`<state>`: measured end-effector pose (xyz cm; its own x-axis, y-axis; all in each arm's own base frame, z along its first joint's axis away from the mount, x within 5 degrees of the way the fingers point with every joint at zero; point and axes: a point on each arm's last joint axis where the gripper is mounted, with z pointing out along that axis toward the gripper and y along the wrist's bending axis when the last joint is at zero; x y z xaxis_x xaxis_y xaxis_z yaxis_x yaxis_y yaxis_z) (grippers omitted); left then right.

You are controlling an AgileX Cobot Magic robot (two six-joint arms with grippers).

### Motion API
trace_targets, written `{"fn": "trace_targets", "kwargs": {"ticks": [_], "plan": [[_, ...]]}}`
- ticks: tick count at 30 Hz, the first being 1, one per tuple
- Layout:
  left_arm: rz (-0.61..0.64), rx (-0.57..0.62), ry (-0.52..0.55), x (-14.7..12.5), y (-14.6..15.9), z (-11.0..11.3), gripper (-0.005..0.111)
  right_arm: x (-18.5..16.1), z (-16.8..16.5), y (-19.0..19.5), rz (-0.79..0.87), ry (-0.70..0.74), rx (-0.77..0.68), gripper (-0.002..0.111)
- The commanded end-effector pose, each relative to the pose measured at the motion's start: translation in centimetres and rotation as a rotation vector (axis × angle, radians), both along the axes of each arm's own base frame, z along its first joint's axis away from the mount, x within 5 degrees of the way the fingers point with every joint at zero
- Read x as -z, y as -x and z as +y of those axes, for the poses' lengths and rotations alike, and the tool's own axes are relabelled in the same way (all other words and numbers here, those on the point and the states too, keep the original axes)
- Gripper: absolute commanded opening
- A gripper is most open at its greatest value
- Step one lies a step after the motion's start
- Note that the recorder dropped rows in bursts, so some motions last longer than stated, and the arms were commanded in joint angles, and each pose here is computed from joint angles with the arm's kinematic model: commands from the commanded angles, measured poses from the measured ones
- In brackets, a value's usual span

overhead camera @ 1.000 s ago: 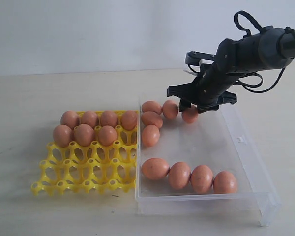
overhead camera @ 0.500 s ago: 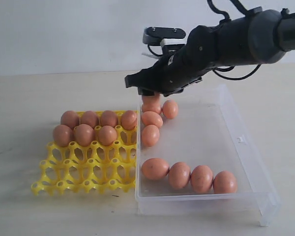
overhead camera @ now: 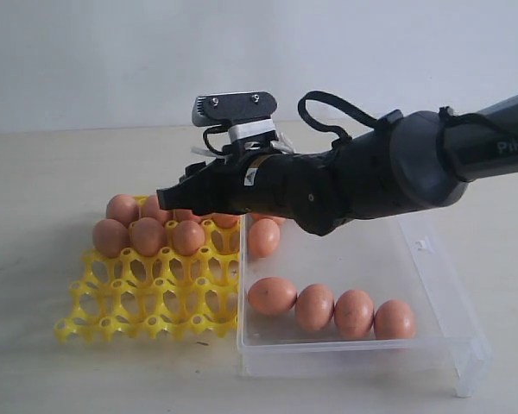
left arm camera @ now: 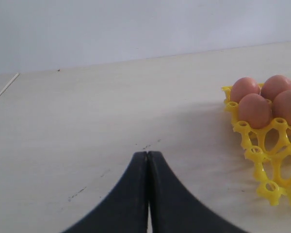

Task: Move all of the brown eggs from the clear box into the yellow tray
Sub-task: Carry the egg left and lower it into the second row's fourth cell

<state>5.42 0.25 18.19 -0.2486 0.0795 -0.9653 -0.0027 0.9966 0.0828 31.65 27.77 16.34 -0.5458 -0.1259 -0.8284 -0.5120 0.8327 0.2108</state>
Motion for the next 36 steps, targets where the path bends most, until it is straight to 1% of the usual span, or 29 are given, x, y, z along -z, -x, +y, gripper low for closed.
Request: {"fn": "trace_targets", "kwargs": {"ticks": [1, 10, 21, 36], "plan": [[-0.020, -0.001, 0.007, -0.3, 0.0, 0.0, 0.000, 0.8, 0.2, 0.0, -0.014, 0.003, -0.003, 0.000], [-0.020, -0.001, 0.007, -0.3, 0.0, 0.0, 0.000, 2.1, 0.2, 0.0, 0.011, 0.050, -0.020, 0.000], [-0.020, -0.001, 0.007, -0.3, 0.0, 0.0, 0.000, 2.3, 0.1, 0.1, 0.012, 0.081, -0.039, 0.000], [-0.020, -0.001, 0.007, -0.3, 0.0, 0.0, 0.000, 2.8, -0.4, -0.3, 0.036, 0.086, -0.008, 0.000]]}}
